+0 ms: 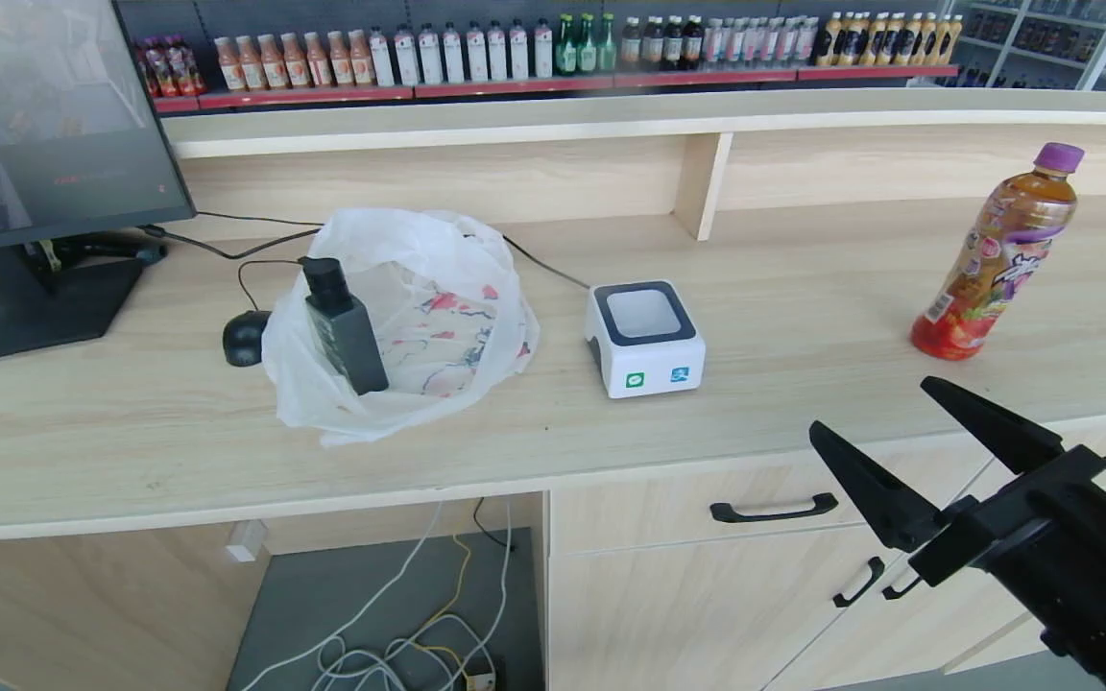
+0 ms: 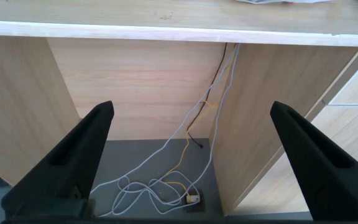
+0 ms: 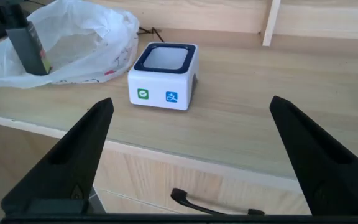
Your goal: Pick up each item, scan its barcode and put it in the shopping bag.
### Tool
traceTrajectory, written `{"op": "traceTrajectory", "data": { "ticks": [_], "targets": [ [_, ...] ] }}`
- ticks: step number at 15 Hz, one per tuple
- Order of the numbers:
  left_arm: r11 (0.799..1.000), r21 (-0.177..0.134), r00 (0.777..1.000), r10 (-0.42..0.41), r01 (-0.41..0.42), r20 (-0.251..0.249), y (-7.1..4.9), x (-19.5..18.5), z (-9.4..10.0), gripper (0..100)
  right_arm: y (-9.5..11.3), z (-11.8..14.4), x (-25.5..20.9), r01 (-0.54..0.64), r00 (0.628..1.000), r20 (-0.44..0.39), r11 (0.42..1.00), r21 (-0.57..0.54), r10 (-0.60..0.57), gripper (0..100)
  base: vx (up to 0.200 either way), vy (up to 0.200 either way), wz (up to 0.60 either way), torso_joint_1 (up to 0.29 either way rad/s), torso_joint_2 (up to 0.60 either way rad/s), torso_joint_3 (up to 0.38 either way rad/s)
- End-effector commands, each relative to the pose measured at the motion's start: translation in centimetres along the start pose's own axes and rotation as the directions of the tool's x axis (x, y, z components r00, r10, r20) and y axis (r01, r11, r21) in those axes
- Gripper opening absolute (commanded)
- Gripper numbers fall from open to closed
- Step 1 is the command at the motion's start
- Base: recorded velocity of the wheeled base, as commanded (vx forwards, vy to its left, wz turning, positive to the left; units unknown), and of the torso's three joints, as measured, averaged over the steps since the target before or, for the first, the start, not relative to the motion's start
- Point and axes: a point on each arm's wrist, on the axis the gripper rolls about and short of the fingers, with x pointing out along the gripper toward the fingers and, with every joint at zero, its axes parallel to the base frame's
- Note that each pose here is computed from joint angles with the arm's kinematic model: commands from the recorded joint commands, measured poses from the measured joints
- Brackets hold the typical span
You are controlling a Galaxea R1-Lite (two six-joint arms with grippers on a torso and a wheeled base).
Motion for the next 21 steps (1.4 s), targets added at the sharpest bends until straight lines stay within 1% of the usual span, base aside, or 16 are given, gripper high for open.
{"op": "traceTrajectory", "data": {
  "ticks": [1, 5, 7, 8, 10, 12, 13, 14, 16, 17, 19, 21],
  "targets": [
    [1.0, -0.001, 1.0, 0.0, 0.0, 0.002, 0.0, 0.0, 0.0, 100, 0.0, 0.2, 0.0, 0.001, 1.0, 0.009, 1.0, 0.002, -0.001, 100, 0.0, -0.2, 0.0, 0.002, 0.02, 0.002],
    [1.0, -0.001, 1.0, 0.0, 0.0, 0.0, 0.0, 0.0, 0.0, 100, 0.0, 0.2, 0.1, 0.005, 1.0, 0.011, 1.0, 0.003, -0.006, 100, 0.0, -0.2, 0.0, 0.001, 0.0, 0.004],
    [1.0, -0.001, 1.0, 0.0, 0.0, 0.0, 0.0, 0.0, 0.0, 100, 0.0, 0.0, 0.3, 0.038, 0.999, -0.001, 0.999, 0.001, -0.038, 100, 0.0, -0.2, 0.0, 0.005, 0.0, 0.0],
    [1.0, -0.001, 1.0, 0.0, 0.0, 0.002, 0.0, 0.0, 0.0, 100, -0.1, 0.0, 0.6, 0.05, 0.999, -0.001, 0.999, 0.0, -0.05, 100, 0.0, 0.0, 0.0, 0.0, 0.0, 0.0],
    [1.0, 0.001, 1.0, 0.0, 0.0, 0.002, 0.0, 0.0, 0.0, 100, -1.1, 0.1, 1.7, 0.111, 0.994, 0.01, 0.994, -0.011, -0.111, 100, 0.0, 0.0, 0.0, 0.0, 0.0, 0.0],
    [1.0, 0.007, 1.0, 0.0, 0.0, 0.0, 0.0, 0.0, 0.0, 100, -1.5, -0.3, 3.3, 0.134, 0.991, 0.007, 0.991, -0.019, -0.134, 100, 0.0, 0.0, 0.0, 0.0, 0.0, 0.0],
    [1.0, 0.006, 1.0, 0.0, 0.0, 0.0, 0.0, 0.0, 0.0, 100, -1.9, -0.4, 4.2, 0.148, 0.989, 0.012, 0.989, -0.023, -0.148, 100, 0.0, 0.0, 0.0, 0.0, 0.0, 0.0],
    [1.0, 0.007, 1.0, 0.0, 0.0, 0.0, 0.0, 0.0, 0.0, 100, -3.1, -0.6, 5.4, 0.144, 0.989, 0.023, 0.989, -0.037, -0.143, 100, 0.0, 0.0, 0.0, 0.0, 0.0, 0.0],
    [1.0, 0.006, 1.0, 0.0, 0.0, 0.0, 0.0, 0.0, 0.0, 100, -5.6, -1.6, 6.4, 0.144, 0.99, 0.004, 0.987, -0.067, -0.144, 100, 0.0, 0.0, 0.0, 0.0, 0.0, 0.0],
    [1.0, 0.006, 1.0, 0.0, 0.0, 0.0, 0.0, 0.0, 0.0, 100, -6.5, -1.7, 7.0, 0.142, 0.99, 0.01, 0.987, -0.076, -0.141, 100, 0.0, 0.0, 0.0, 0.0, 0.0, 0.0],
    [1.0, 0.006, 1.0, 0.0, 0.0, 0.0, 0.0, 0.0, 0.0, 100, -7.2, -1.6, 8.1, 0.147, 0.989, 0.032, 0.987, -0.062, -0.146, 100, 0.0, 0.0, 0.0, 0.0, 0.0, 0.0],
    [1.0, 0.006, 1.0, 0.0, 0.0, 0.0, 0.0, 0.0, 0.0, 100, -7.2, -1.8, 8.2, 0.125, 0.992, 0.024, 0.99, -0.057, -0.124, 100, 0.0, 0.0, 0.0, 0.0, 0.0, 0.0]
  ]
}}
